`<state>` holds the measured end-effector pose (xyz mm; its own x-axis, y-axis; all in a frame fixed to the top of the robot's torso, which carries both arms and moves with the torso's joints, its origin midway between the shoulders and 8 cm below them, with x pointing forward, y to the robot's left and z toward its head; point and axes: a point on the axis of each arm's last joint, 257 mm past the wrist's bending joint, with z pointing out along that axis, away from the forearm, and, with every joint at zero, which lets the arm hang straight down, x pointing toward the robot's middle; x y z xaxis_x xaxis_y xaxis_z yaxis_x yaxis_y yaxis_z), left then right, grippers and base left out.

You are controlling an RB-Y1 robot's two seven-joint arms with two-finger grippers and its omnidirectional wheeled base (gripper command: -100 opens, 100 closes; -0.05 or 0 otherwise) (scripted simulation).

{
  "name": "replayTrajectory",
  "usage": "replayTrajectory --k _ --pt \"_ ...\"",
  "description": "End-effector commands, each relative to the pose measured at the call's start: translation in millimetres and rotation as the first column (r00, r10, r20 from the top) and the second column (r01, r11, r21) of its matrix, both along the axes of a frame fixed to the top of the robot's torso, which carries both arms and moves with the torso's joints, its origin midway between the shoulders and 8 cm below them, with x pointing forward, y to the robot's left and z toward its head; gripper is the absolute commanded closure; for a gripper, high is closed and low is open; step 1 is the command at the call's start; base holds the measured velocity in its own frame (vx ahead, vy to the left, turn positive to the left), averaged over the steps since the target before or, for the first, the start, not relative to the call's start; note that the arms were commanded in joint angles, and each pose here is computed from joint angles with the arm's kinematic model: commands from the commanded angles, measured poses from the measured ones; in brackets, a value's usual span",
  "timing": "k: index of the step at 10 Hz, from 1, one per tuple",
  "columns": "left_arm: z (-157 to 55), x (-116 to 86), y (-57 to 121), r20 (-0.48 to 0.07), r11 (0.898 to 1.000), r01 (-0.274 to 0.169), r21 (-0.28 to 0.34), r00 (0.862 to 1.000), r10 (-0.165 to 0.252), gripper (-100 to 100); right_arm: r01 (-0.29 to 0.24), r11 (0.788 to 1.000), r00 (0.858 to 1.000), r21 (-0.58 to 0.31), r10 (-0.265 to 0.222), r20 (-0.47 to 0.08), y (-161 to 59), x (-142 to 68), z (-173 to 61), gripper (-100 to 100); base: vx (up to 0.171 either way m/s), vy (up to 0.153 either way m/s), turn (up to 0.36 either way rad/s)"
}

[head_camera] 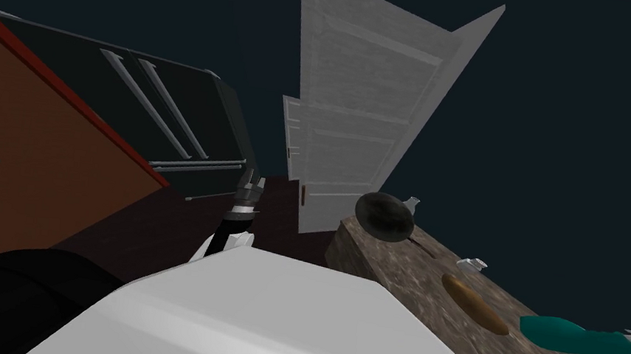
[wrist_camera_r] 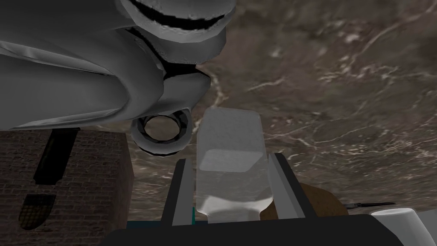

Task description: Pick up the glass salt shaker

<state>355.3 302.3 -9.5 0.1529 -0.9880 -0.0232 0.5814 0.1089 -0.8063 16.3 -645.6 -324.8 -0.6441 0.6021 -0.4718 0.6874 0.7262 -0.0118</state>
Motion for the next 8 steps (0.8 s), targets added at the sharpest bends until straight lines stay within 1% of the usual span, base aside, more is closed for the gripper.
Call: replayTrajectory --k 1,2,3,6,7,8 --pt "0 0 0.0 0.000 1.000 0.000 0.000 1.000 0.000 0 0.000 1.000 1.000 0.000 0.000 0.000 0 0 0 100 0.000 0.000 0.000" --pt "0 0 0.0 0.000 1.000 0.000 0.000 1.000 0.000 0 0.000 1.000 1.000 0.000 0.000 0.000 0 0 0 0 0.000 0.000 0.000" --pt "0 0 0.0 0.000 1.000 0.000 0.000 1.000 0.000 0 -0.008 1.000 1.000 0.001 0.008 0.000 0 5 7 100 -0.012 0.015 -0.040" --pt "0 0 0.0 0.000 1.000 0.000 0.000 1.000 0.000 0 -0.020 1.000 1.000 0.002 0.020 -0.002 1 13 17 100 -0.019 0.021 -0.039" --pt "0 0 0.0 0.000 1.000 0.000 0.000 1.000 0.000 0 -0.017 1.000 1.000 0.001 0.017 -0.002 0 10 15 100 -0.008 0.010 -0.008" --pt "0 0 0.0 0.000 1.000 0.000 0.000 1.000 0.000 0 -0.018 1.000 1.000 0.001 0.018 -0.001 1 10 15 0 0.000 0.000 0.000"
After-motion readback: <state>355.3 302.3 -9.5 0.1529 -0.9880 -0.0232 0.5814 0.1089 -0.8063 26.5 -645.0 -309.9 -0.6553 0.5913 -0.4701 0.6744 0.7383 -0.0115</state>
